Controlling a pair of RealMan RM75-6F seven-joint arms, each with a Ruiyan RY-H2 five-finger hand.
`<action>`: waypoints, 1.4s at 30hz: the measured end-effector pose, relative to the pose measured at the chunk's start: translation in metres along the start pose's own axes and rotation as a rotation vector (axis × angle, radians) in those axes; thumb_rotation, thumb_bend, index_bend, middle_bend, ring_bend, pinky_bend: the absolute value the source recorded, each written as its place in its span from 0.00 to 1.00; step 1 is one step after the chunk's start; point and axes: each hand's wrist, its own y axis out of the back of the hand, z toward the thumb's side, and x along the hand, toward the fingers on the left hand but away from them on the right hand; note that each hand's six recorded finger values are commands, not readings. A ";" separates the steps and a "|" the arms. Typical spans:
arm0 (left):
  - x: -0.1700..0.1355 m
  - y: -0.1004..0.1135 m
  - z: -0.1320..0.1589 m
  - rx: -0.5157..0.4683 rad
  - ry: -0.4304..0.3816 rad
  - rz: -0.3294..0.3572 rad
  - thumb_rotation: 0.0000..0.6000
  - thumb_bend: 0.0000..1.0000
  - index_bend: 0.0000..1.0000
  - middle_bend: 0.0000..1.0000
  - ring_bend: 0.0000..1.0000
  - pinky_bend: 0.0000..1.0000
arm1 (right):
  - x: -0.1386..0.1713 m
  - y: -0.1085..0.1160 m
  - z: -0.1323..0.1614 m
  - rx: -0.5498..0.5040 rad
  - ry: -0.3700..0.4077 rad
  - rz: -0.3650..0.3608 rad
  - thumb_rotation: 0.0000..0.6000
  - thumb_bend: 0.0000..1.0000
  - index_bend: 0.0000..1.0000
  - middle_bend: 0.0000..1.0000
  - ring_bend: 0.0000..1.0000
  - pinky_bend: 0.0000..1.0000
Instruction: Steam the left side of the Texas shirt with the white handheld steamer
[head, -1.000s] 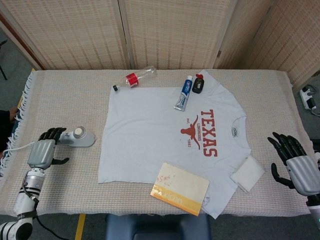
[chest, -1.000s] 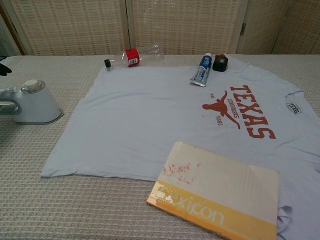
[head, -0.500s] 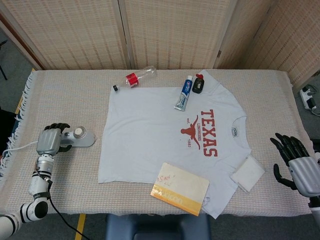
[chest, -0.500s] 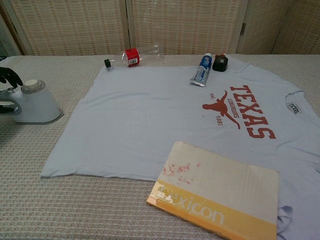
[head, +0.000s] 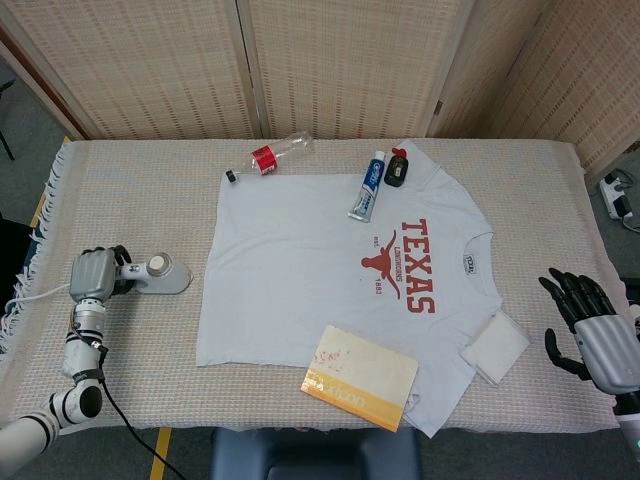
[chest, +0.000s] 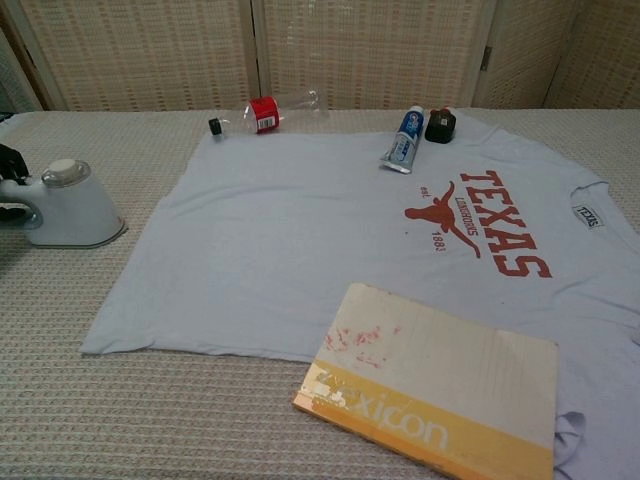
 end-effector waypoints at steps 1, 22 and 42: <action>0.001 -0.001 0.000 0.000 0.002 0.004 1.00 0.35 0.60 0.62 0.48 0.44 | 0.000 -0.001 -0.001 -0.002 -0.005 0.002 0.83 0.64 0.00 0.02 0.00 0.05; 0.013 -0.018 0.009 -0.252 -0.040 0.089 1.00 0.35 0.93 1.00 0.88 0.83 | -0.037 -0.078 0.029 -0.095 0.062 0.356 0.35 0.73 0.00 0.08 0.00 0.03; -0.020 0.037 0.125 -0.342 -0.439 0.183 1.00 0.35 0.91 1.00 0.87 0.84 | -0.121 -0.175 0.122 -0.064 0.333 0.559 0.22 0.80 0.00 0.01 0.00 0.00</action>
